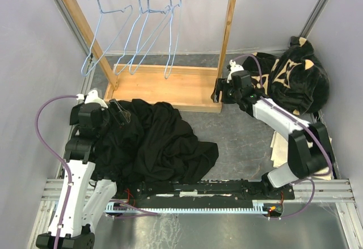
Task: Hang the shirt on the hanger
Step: Move the clothesline to the center of the board, then adjust the shirt at the center of the board.
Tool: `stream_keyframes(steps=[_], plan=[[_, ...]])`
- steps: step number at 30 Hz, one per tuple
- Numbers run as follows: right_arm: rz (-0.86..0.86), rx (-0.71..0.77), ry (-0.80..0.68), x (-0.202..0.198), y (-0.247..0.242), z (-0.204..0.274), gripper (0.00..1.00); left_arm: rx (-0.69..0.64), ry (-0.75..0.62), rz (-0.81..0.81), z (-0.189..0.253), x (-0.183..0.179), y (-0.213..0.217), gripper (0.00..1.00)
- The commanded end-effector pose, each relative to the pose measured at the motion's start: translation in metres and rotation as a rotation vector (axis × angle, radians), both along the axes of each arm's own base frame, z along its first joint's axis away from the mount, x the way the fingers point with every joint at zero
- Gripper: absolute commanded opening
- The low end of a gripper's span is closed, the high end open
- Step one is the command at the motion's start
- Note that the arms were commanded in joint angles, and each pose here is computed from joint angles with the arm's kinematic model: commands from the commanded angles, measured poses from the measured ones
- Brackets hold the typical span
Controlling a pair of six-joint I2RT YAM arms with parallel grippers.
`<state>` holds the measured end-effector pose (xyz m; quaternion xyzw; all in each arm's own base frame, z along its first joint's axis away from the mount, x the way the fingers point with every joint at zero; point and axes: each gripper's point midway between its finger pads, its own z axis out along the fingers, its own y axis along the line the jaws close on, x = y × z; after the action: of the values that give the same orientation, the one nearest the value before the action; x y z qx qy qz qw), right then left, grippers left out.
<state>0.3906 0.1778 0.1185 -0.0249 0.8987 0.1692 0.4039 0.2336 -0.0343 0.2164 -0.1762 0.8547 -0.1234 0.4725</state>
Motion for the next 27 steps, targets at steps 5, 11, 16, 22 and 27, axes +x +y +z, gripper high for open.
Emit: stream_keyframes(steps=[5,11,16,22,27], plan=[[-0.246,-0.011,0.061,-0.055,-0.049,0.027,0.83,-0.009,-0.043,-0.048,0.015,0.007,-0.008,0.79],[-0.307,0.016,0.101,-0.091,-0.064,0.042,0.84,-0.050,-0.008,-0.076,0.010,0.007,-0.016,0.79],[-0.173,0.078,0.132,-0.119,-0.049,0.054,0.84,-0.087,-0.006,-0.093,0.012,0.007,-0.023,0.79],[-0.130,0.180,0.092,-0.144,-0.037,0.070,0.84,-0.105,0.006,-0.100,0.009,0.008,-0.027,0.79],[-0.060,0.178,0.041,-0.165,0.024,0.082,0.85,-0.076,0.014,-0.077,0.007,0.010,-0.020,0.78]])
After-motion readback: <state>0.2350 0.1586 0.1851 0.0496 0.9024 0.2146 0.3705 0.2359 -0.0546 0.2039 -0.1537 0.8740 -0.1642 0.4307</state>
